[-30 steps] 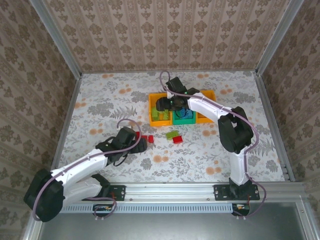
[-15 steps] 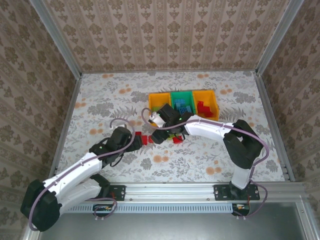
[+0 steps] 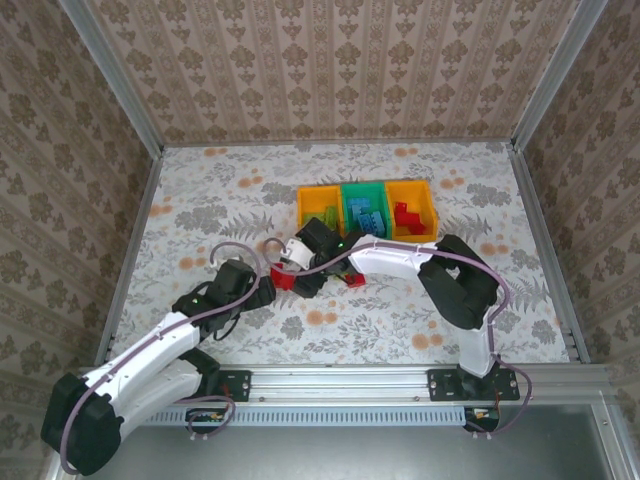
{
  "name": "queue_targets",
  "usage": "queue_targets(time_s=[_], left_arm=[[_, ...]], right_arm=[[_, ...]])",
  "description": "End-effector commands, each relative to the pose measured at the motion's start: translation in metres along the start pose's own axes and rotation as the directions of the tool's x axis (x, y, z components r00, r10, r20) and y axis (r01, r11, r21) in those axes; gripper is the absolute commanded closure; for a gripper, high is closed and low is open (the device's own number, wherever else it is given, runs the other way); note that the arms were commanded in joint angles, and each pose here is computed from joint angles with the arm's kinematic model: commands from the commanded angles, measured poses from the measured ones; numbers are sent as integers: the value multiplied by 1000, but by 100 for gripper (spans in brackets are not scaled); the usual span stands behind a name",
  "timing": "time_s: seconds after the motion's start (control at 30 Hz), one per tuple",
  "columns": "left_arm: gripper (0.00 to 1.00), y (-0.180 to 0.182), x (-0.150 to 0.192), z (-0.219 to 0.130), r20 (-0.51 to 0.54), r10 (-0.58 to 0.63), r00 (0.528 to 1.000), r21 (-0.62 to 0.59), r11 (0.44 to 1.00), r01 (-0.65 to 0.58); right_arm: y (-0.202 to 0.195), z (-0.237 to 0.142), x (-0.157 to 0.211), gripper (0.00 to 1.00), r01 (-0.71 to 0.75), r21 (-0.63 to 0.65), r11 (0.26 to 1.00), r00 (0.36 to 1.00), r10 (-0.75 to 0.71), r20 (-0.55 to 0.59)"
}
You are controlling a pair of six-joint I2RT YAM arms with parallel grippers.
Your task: Sort the legos into containers by color
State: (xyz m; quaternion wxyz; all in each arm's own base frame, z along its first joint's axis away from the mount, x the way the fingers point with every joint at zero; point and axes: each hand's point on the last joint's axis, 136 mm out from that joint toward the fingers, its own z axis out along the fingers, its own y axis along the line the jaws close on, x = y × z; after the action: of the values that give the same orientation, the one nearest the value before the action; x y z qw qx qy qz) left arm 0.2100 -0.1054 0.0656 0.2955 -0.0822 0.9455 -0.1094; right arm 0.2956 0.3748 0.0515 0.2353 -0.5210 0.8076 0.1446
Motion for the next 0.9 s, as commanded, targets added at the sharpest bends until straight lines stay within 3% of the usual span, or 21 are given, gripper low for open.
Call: queue_targets(time_s=[0.0,0.47,0.73,0.87], left_arm=[[0,5,7,1,-20,-17,1000,-3,1000,17],[0,5,6,-1,-14,-22,1000,10,1000,22],[0,4,4,-2,-10,-27,1000,15,1000,27],[0,2,3,-3,-9,-24,1000,20,999,24]], right_arm=[[-1,4,-6,25,39,-6,999,999,-39,-4],[3,26,8,44,40,-46,998,996,-43,-77],[4,16,4,70,31,-38,999,998,-33,-51],[1,-4,1,74,0,-18,1000,1000,0,-6]])
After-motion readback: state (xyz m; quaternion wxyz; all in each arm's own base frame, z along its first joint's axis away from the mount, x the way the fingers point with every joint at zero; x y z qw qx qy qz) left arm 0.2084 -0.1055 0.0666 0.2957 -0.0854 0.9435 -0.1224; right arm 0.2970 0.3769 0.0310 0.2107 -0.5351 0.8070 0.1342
